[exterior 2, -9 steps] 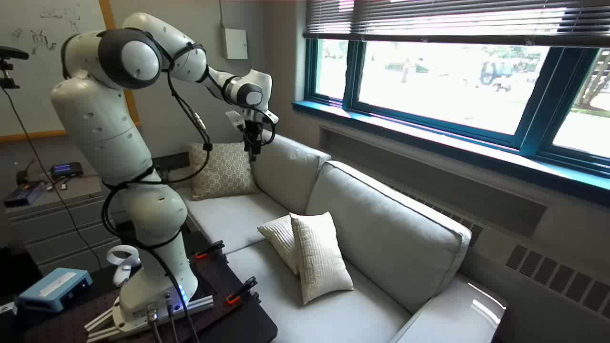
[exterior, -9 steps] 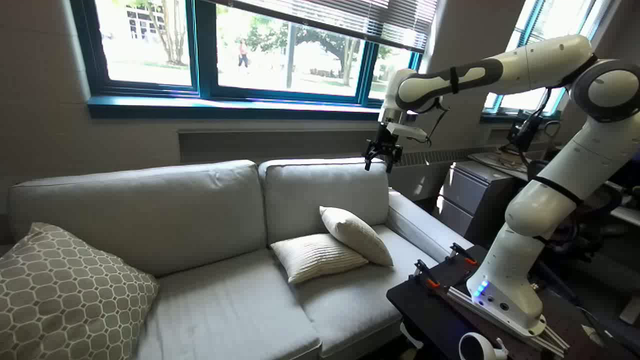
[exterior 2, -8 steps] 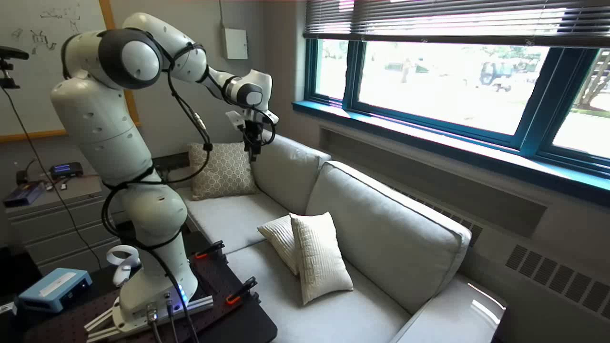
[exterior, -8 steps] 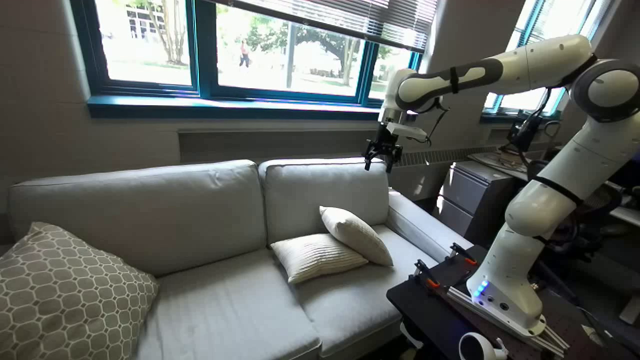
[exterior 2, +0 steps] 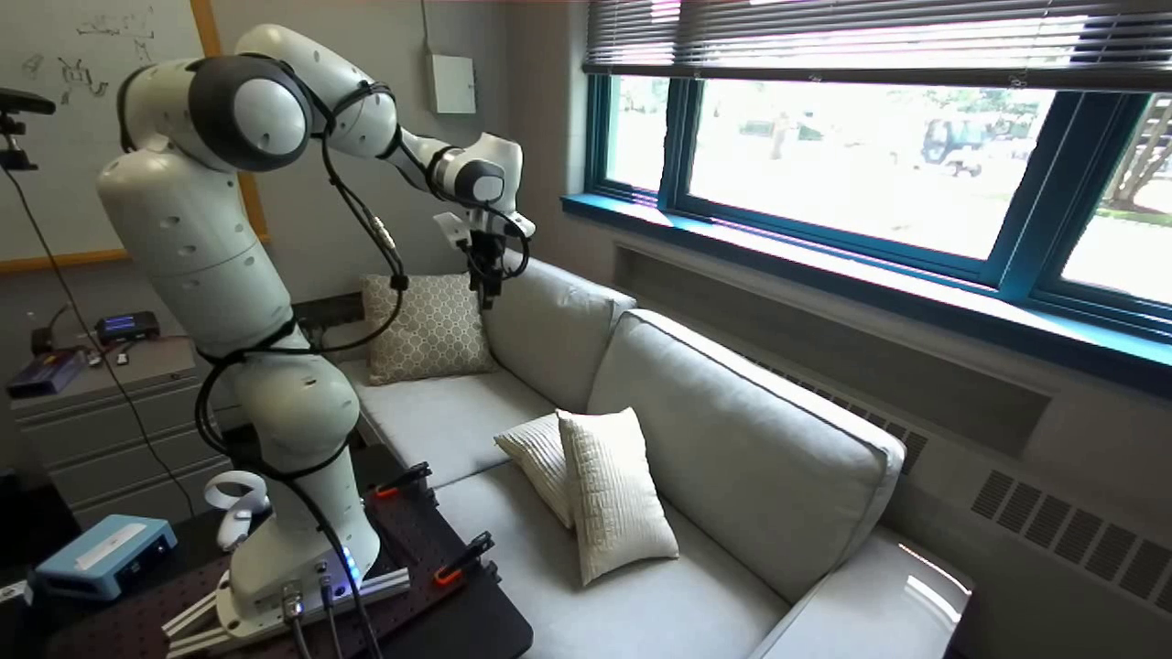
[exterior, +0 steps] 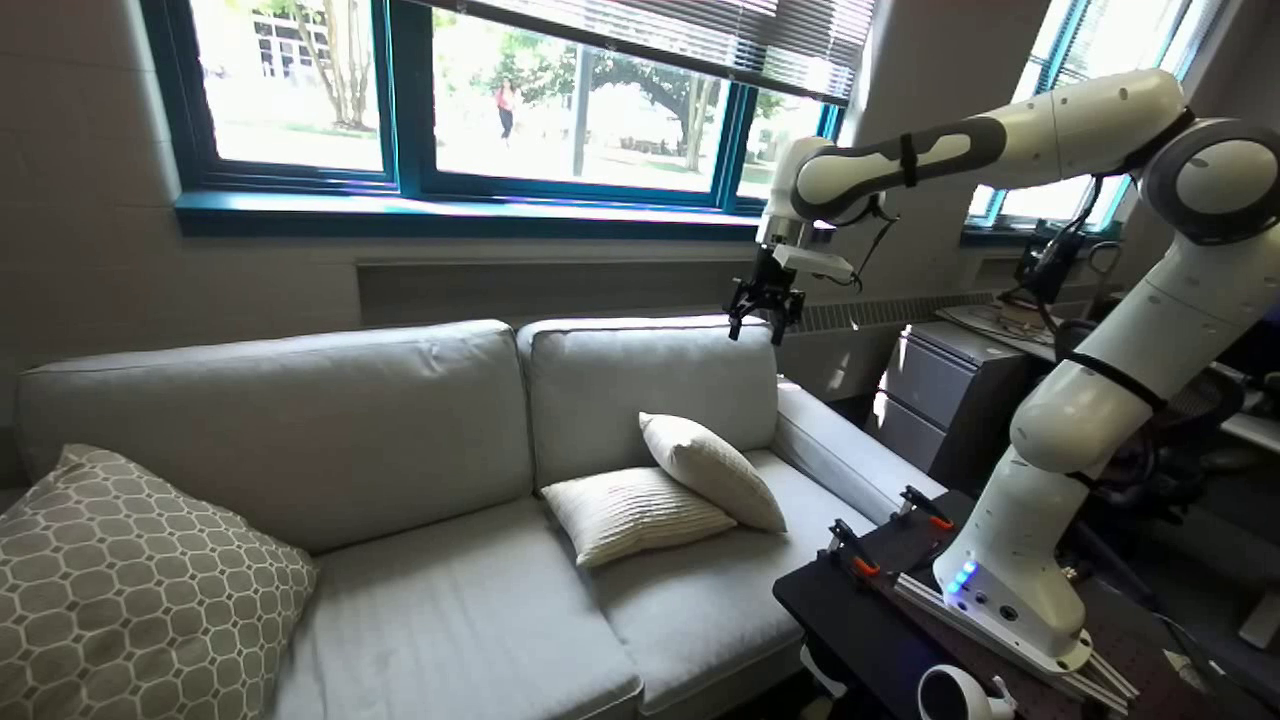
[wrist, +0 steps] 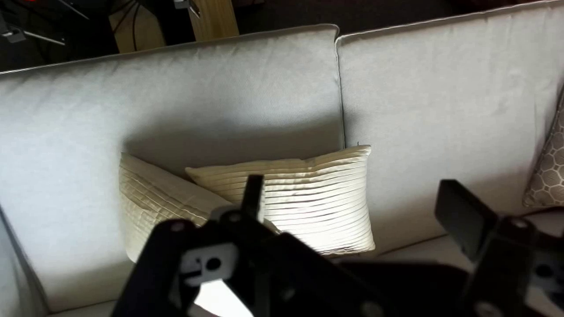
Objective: Place the striped pillows against the right armrest
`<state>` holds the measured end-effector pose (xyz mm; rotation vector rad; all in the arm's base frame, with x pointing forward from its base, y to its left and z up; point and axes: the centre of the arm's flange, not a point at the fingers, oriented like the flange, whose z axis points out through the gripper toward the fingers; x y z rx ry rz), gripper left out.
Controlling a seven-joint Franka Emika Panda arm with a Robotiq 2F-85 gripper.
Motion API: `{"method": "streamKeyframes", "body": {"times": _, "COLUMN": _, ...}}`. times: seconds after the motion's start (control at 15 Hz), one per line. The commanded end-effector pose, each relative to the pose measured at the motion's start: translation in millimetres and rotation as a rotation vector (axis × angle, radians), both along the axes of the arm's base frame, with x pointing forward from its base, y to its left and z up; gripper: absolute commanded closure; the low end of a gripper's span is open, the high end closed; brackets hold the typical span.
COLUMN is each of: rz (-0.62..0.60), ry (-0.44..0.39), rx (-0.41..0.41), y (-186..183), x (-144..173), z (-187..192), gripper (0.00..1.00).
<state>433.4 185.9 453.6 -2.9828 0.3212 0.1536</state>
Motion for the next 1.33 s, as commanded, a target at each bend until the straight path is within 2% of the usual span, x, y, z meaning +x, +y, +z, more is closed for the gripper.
{"method": "streamKeyframes", "body": {"times": 0.0, "rz": 0.000, "ry": 0.000, "rx": 0.000, "y": 0.0, "x": 0.0, "z": 0.0, "gripper": 0.00}}
{"method": "streamKeyframes", "body": {"times": 0.2, "rz": -0.010, "ry": -0.004, "rx": 0.000, "y": -0.1, "x": 4.7, "z": -3.3, "gripper": 0.00}}
{"method": "streamKeyframes", "body": {"times": 0.47, "rz": -0.017, "ry": -0.035, "rx": 0.027, "y": -10.1, "x": 34.3, "z": -13.6, "gripper": 0.00}}
{"method": "streamKeyframes", "body": {"times": 0.87, "rz": 0.007, "ry": -0.019, "rx": 0.024, "y": -46.4, "x": 119.1, "z": -41.9, "gripper": 0.00}}
{"method": "streamKeyframes", "body": {"times": 1.13, "rz": -0.006, "ry": 0.032, "rx": 0.046, "y": -72.0, "x": 183.5, "z": -76.6, "gripper": 0.00}}
{"method": "streamKeyframes", "body": {"times": 1.27, "rz": -0.056, "ry": 0.075, "rx": 0.035, "y": -82.2, "x": 208.5, "z": -95.3, "gripper": 0.00}}
